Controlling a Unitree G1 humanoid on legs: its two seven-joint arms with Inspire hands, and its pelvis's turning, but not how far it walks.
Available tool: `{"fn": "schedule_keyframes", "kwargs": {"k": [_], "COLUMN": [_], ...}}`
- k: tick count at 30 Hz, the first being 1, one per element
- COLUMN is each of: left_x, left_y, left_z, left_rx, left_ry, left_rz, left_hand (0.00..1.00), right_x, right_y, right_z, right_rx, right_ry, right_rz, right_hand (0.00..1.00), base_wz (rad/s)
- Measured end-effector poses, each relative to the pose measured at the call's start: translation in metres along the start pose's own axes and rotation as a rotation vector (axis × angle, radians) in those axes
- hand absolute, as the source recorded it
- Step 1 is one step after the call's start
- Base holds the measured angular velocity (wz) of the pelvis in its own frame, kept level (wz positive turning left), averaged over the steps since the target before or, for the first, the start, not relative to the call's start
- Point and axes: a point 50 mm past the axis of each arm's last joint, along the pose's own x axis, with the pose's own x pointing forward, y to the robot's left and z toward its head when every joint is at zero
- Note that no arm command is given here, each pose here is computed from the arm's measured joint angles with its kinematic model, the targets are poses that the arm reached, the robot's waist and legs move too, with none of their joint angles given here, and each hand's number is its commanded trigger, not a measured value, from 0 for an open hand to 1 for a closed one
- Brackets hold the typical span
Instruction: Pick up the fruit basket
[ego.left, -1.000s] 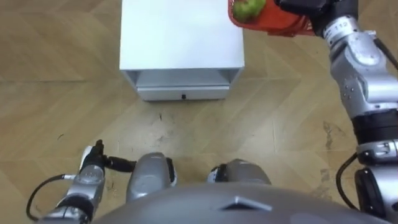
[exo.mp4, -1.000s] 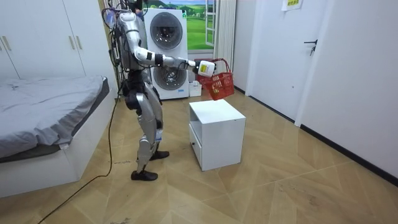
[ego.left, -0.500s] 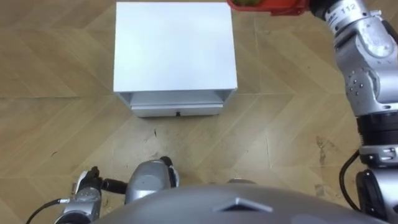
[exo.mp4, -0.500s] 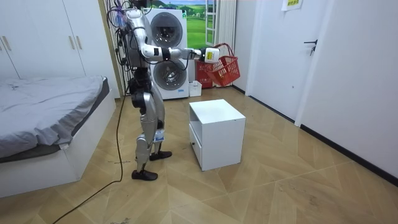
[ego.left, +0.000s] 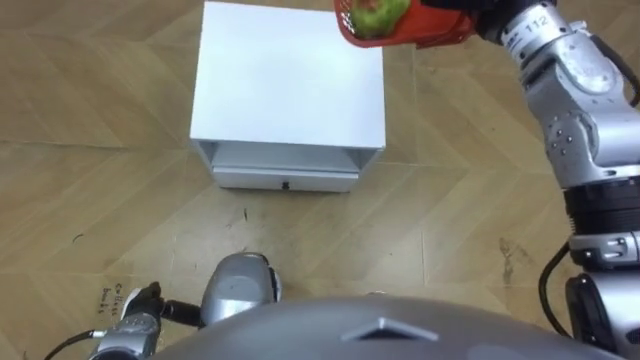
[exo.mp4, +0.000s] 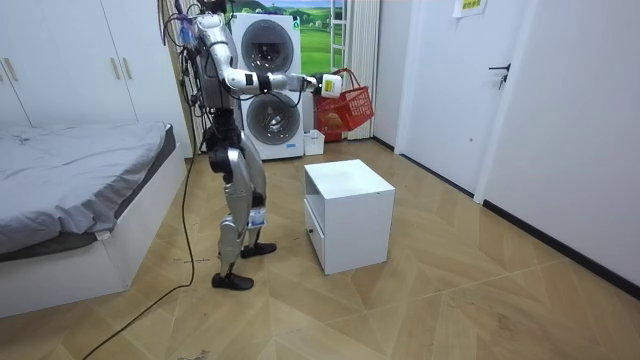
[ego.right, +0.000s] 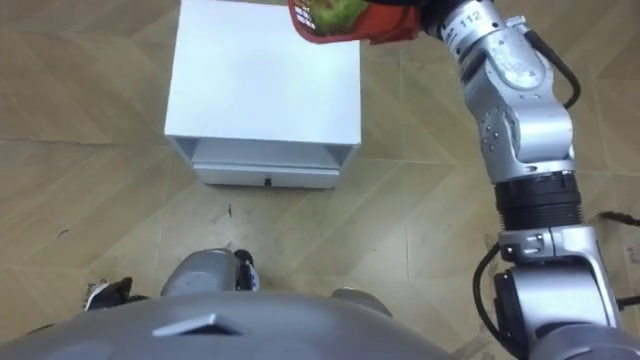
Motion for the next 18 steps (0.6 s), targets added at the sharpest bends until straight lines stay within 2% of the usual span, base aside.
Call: {"fn": "schedule_keyframes", "kwargs": {"k": [5, 8, 12, 15, 18], "left_x": [0.001, 0.001, 0.001, 0.000, 0.000], "left_y": [-0.005, 0.005, 0.014, 0.002, 0.002], "left_z": [0.004, 0.008, 0.031, 0.044, 0.045], "left_rx": [0.027, 0.055, 0.085, 0.094, 0.110], "left_ry": [-0.012, -0.025, -0.096, -0.140, -0.137], "left_rz": [-0.042, -0.019, 0.019, 0.005, 0.020], "left_hand": [0.00, 0.00, 0.00, 0.00, 0.00], "right_x": [-0.001, -0.005, -0.005, -0.005, -0.006], "right_y": [0.012, 0.022, 0.031, 0.036, 0.039], "right_z": [-0.020, -0.041, -0.051, -0.056, -0.065], "right_rx": [-0.005, 0.017, 0.028, 0.051, 0.058], "right_ry": [0.075, 0.151, 0.191, 0.211, 0.248], "right_rz": [0.052, 0.092, 0.143, 0.170, 0.192], "right_hand": [1.00, 1.00, 1.00, 1.00, 1.00], "base_wz": [0.06, 0.07, 0.39, 0.23, 0.10]}}
